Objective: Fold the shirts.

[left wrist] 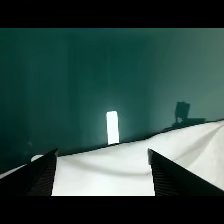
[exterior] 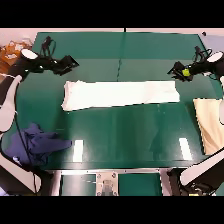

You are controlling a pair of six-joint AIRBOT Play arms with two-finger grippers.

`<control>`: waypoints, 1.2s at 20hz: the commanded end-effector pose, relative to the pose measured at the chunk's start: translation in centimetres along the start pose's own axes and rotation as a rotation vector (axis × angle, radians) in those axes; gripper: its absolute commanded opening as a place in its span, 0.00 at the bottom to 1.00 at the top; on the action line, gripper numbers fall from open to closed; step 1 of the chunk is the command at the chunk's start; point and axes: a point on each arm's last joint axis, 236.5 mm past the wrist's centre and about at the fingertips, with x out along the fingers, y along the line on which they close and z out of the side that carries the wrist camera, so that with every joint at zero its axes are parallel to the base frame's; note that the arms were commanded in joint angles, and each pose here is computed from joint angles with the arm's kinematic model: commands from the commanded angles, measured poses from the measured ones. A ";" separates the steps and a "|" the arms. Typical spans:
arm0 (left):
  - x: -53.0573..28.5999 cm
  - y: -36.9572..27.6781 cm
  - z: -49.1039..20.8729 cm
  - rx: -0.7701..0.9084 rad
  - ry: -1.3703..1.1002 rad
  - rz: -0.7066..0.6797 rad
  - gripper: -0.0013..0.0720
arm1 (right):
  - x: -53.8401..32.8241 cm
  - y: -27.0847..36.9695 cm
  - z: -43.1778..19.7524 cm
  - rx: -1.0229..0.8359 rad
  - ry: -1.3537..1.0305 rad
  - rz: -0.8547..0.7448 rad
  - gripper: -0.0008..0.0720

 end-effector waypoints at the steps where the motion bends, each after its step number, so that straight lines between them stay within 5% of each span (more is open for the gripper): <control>1: -2.5 -0.1 -1.4 -0.055 0.127 -0.042 0.89 | -1.7 -4.0 -2.7 -0.071 0.146 -0.070 0.62; 3: -3.6 0.1 -3.8 -0.067 0.240 -0.058 0.89 | -2.1 -6.0 -4.7 -0.069 0.225 -0.085 0.62; 4: -4.0 0.0 -5.0 -0.079 0.292 -0.063 0.76 | -2.2 -6.6 -5.7 -0.071 0.262 -0.080 0.62; 6: -4.4 -0.3 -6.3 -0.087 0.352 -0.073 0.20 | -2.7 -7.4 -7.5 -0.105 0.335 -0.060 0.62; 7: -4.5 -0.3 -6.6 -0.089 0.364 -0.075 0.10 | -2.9 -7.9 -8.0 -0.113 0.354 -0.053 0.65; 8: -4.6 -0.4 -6.6 -0.090 0.368 -0.076 0.09 | -3.0 -8.3 -8.2 -0.112 0.362 -0.056 0.81; 9: -4.6 -0.4 -6.7 -0.090 0.369 -0.076 0.09 | -3.1 -8.7 -8.1 -0.120 0.355 -0.059 0.85; 23: -4.0 -0.2 -5.7 -0.108 0.324 -0.061 0.05 | 4.5 -8.1 -5.2 -0.010 0.217 0.086 0.85; 24: -4.0 -0.2 -5.7 -0.108 0.324 -0.061 0.05 | 5.1 -8.4 -5.6 0.013 0.235 0.088 0.79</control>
